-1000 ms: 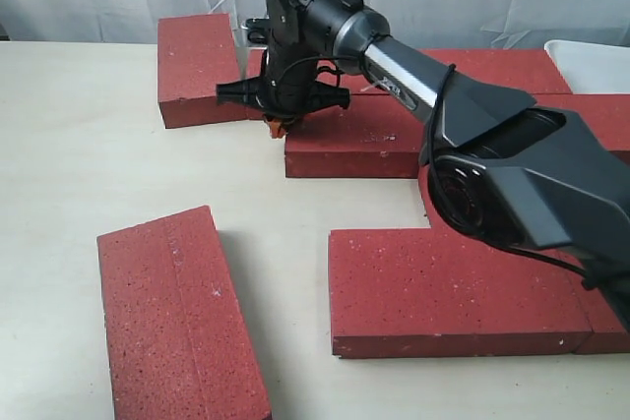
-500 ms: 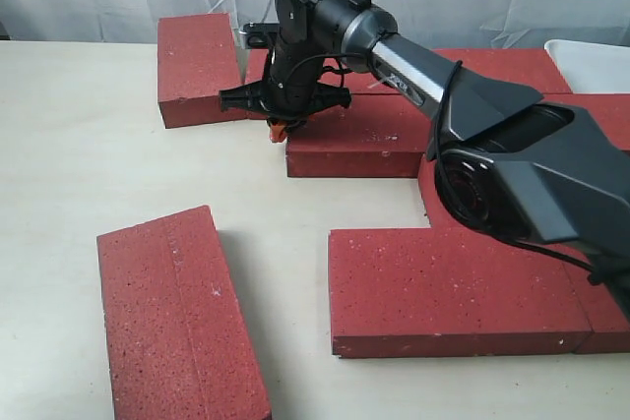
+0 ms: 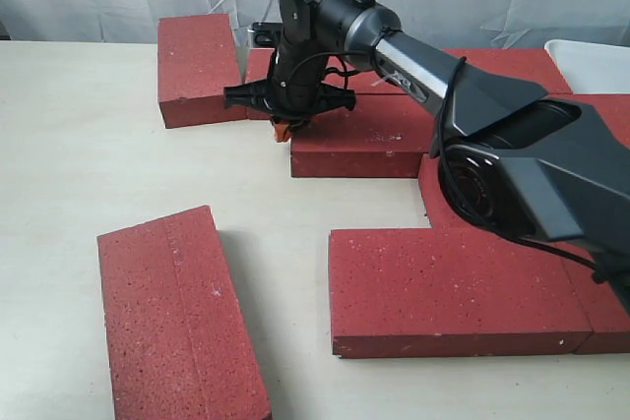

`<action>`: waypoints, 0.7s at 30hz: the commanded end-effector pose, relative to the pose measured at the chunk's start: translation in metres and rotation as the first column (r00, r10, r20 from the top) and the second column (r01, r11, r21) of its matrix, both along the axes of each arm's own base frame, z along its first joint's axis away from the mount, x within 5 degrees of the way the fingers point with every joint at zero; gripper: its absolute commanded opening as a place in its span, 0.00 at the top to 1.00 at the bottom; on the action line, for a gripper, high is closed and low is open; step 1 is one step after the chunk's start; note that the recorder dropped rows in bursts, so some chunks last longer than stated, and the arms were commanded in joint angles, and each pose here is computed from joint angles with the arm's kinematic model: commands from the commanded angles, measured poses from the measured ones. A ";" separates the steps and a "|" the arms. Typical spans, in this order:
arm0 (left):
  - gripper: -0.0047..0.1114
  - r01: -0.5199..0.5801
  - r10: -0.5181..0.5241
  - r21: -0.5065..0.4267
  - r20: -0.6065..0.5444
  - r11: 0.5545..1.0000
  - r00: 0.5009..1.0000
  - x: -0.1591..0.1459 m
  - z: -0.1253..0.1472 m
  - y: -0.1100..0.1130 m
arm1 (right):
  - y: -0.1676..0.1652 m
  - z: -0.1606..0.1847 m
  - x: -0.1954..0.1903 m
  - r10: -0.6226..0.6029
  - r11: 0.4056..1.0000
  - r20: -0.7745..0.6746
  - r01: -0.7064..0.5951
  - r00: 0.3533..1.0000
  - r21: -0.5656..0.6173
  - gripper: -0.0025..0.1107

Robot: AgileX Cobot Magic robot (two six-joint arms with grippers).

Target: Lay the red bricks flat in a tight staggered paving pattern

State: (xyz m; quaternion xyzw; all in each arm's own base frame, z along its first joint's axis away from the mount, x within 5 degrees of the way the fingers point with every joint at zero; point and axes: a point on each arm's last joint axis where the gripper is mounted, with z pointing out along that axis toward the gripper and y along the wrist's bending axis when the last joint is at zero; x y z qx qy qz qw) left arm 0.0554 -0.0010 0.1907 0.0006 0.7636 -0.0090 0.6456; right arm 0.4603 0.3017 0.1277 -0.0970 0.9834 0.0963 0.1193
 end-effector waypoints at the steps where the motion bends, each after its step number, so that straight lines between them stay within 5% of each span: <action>1: 0.96 -0.005 0.005 0.000 0.016 1.000 1.000 0.000 0.001 0.000 | -0.030 -0.005 0.015 0.014 0.994 0.031 -0.011 0.999 -0.111 0.99; 16: 0.96 -0.005 0.005 0.000 0.016 1.000 1.000 0.000 0.001 0.000 | 0.001 0.026 0.000 0.209 0.942 -0.018 -0.196 0.978 0.274 0.99; 21: 0.96 -0.005 0.005 0.000 0.016 1.000 1.000 0.000 0.001 0.000 | -0.034 0.019 0.017 -0.077 0.993 0.069 0.083 0.995 -0.084 0.99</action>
